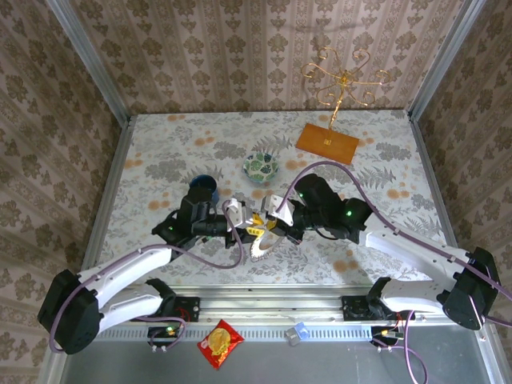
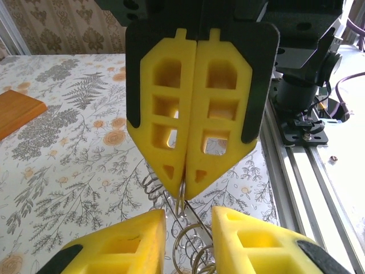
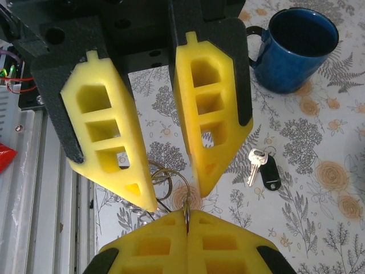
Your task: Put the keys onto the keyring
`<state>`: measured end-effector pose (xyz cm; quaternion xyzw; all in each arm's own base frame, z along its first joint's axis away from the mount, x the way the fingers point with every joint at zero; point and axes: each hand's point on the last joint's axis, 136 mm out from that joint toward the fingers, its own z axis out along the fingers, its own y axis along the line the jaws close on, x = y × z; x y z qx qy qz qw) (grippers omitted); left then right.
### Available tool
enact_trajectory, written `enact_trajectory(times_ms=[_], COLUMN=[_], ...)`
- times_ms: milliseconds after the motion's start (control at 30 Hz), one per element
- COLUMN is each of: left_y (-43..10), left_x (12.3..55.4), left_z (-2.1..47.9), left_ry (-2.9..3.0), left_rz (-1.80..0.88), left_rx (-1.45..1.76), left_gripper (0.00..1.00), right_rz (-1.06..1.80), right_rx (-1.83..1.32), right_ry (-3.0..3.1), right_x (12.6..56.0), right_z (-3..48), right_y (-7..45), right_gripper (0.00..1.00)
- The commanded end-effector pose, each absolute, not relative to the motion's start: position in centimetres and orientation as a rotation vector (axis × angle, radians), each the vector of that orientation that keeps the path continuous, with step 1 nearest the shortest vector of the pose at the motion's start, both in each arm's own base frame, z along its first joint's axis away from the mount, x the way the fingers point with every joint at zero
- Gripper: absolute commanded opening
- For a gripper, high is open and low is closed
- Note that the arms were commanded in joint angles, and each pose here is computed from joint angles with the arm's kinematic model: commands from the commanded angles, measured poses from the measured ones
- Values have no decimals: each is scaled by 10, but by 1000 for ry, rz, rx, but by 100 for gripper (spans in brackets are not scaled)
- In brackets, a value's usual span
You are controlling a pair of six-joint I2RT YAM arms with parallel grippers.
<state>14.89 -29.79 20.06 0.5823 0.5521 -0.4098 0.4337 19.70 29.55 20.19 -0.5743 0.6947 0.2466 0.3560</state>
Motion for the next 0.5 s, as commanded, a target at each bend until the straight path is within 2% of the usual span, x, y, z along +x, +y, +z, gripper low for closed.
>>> enact_trajectory(times_ms=[0,467], left_y=[-299,-299], left_x=[147,147], left_z=[209,198], left_ry=[1331,1338], left_rz=[-1036,-1016], left_rx=[1485,1520], left_gripper=[26,17], right_rz=[666,714], right_rx=[-1510,-1550], right_ry=[1727,1702], right_x=[193,185], right_z=[220,220], right_y=[305,310], right_gripper=[0,0])
